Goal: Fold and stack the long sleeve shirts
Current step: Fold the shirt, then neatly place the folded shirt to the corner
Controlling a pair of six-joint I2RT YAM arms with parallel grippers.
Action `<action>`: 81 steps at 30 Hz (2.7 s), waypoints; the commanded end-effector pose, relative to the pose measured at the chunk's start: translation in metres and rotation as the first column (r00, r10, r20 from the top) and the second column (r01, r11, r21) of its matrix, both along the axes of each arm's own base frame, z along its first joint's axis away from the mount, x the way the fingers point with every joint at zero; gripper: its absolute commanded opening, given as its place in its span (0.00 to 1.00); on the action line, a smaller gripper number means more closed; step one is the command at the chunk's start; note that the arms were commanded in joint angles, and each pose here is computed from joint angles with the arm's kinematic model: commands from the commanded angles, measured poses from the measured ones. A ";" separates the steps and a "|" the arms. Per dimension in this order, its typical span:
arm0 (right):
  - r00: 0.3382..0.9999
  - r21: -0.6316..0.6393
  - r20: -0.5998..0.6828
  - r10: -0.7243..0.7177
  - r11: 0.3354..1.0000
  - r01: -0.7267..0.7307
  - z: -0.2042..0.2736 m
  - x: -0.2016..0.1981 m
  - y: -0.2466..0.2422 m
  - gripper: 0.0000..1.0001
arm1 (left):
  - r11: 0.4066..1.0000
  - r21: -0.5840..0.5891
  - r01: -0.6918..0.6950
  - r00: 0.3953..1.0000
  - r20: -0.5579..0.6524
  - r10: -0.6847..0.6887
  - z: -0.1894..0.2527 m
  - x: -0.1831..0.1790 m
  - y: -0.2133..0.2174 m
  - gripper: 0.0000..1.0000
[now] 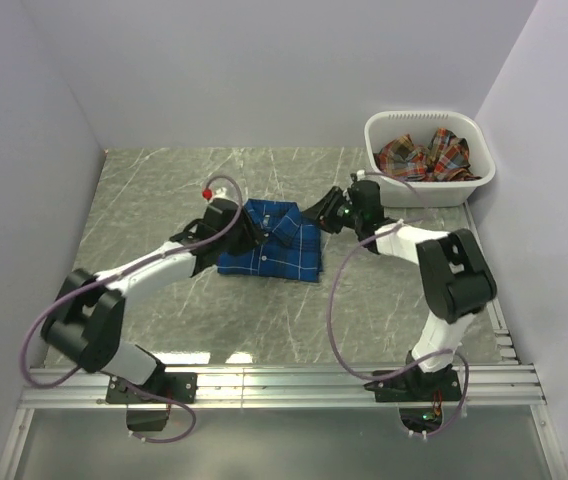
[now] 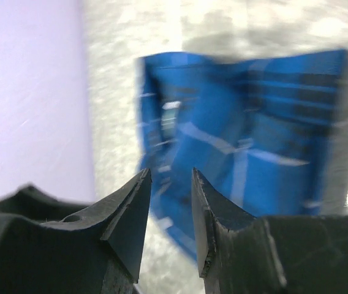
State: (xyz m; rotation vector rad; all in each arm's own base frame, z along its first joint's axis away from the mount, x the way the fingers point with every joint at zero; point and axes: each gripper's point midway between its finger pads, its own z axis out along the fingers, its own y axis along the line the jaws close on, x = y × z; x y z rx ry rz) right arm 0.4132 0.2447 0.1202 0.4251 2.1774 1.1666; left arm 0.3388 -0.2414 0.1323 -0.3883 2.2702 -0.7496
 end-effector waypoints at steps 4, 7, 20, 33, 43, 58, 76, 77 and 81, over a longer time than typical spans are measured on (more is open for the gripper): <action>0.986 -0.026 -0.113 -0.121 0.993 0.119 -0.064 0.022 -0.017 0.40 | 0.998 0.061 -0.012 0.975 -0.219 0.025 -0.086 -0.023 0.000 0.40; 0.981 -0.057 -0.136 -0.142 0.989 0.135 -0.080 0.021 -0.026 0.40 | 0.996 0.084 -0.031 0.960 -0.275 0.053 -0.107 -0.036 0.009 0.39; 0.981 -0.214 0.101 -0.168 0.959 0.187 0.035 -0.005 -0.067 0.55 | 0.968 -0.053 -0.246 0.946 -0.230 0.228 -0.025 -0.030 0.025 0.88; 0.956 -0.227 0.284 -0.077 0.963 0.146 0.117 -0.100 -0.092 0.82 | 0.790 -0.328 -0.518 0.837 -0.383 0.390 -0.053 -0.075 0.012 0.90; 0.944 -0.216 0.320 -0.076 0.965 0.151 0.112 -0.138 -0.102 0.82 | 0.758 -0.263 -0.597 0.797 -0.307 0.521 -0.088 -0.053 0.007 0.92; 0.915 -0.313 0.396 -0.077 0.925 0.213 0.121 -0.148 -0.125 0.81 | 0.676 -0.145 -0.722 0.683 -0.305 0.664 -0.108 0.014 0.048 0.14; 0.933 -0.409 0.357 -0.046 0.890 0.201 0.110 -0.135 -0.129 0.79 | 0.500 -0.035 -0.865 0.490 -0.268 0.829 -0.105 0.156 0.300 0.00; 0.934 -0.412 0.355 -0.046 0.889 0.200 0.109 -0.134 -0.129 0.79 | 0.489 -0.033 -0.872 0.479 -0.269 0.836 -0.106 0.157 0.317 0.00; 0.936 -0.415 0.348 -0.057 0.885 0.209 0.107 -0.133 -0.131 0.79 | 0.457 -0.048 -0.888 0.451 -0.280 0.847 -0.113 0.170 0.350 0.03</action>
